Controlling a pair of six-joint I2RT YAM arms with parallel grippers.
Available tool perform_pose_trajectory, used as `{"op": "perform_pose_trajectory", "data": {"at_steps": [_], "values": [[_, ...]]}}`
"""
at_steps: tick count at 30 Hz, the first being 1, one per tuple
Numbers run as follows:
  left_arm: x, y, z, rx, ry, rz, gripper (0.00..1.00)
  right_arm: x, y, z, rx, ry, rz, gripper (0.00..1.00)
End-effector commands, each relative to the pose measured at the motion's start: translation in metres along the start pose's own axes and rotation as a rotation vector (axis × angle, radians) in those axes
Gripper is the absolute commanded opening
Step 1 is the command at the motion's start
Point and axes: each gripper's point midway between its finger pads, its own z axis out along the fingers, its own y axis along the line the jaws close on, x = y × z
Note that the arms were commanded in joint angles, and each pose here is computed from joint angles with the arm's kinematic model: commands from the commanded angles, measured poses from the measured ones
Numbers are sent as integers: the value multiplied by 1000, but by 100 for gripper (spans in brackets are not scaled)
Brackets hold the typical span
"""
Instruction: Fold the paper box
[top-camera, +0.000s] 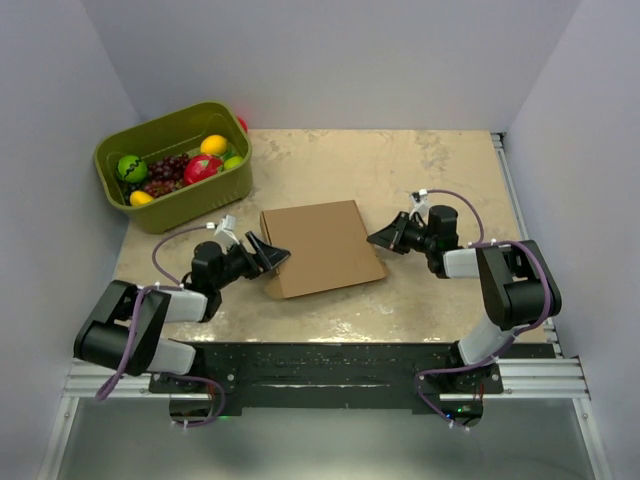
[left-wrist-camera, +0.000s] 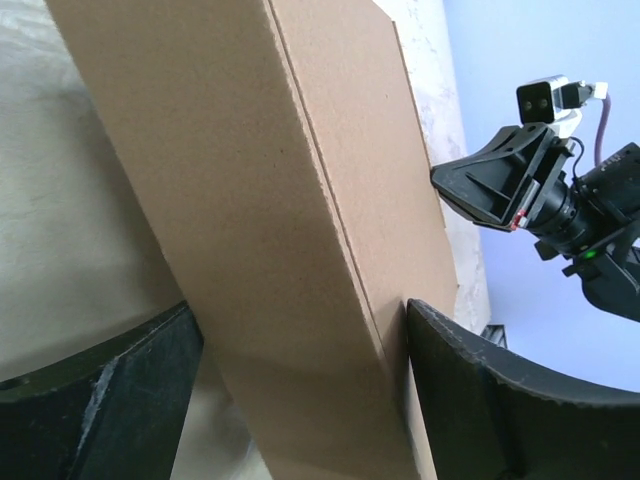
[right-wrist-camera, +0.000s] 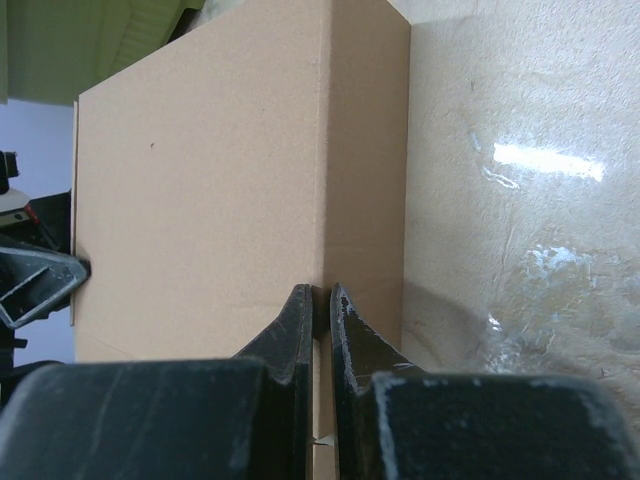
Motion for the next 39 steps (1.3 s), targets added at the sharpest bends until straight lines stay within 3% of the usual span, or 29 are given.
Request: {"op": "perform_pose_trajectory", "data": {"at_steps": [1, 12, 13, 16, 18, 21, 25, 28, 29, 31, 39], "values": [[-3, -35, 10, 156, -6, 7, 81, 54, -72, -16, 289, 120, 112, 0], [-7, -39, 18, 150, -2, -15, 43, 50, -65, -15, 261, 113, 98, 1], [-7, -40, 18, 150, 2, -21, 42, 49, -64, -16, 256, 108, 96, 5], [-5, -41, 20, 153, 23, -29, 36, 37, -51, -20, 232, 74, 67, 28], [-5, -43, 21, 159, 47, -29, 30, 31, -45, -25, 233, 59, 43, 49], [-4, -44, 23, 159, 88, -26, 21, 10, -25, -36, 217, 3, -46, 71], [-4, -46, 21, 174, 138, -35, 13, -16, 3, -52, 189, -64, -183, 82], [-9, -50, 20, 180, 167, -37, 7, -25, 41, -66, 123, -97, -372, 93], [-10, -45, 19, 163, 177, -54, 5, -32, 43, -70, 172, -134, -455, 94], [-13, -49, 18, 177, 196, -61, 2, -22, 86, -73, 140, -158, -602, 98], [-11, -46, 10, 171, 268, -134, 0, 25, 182, -69, 57, -178, -967, 99]]}}
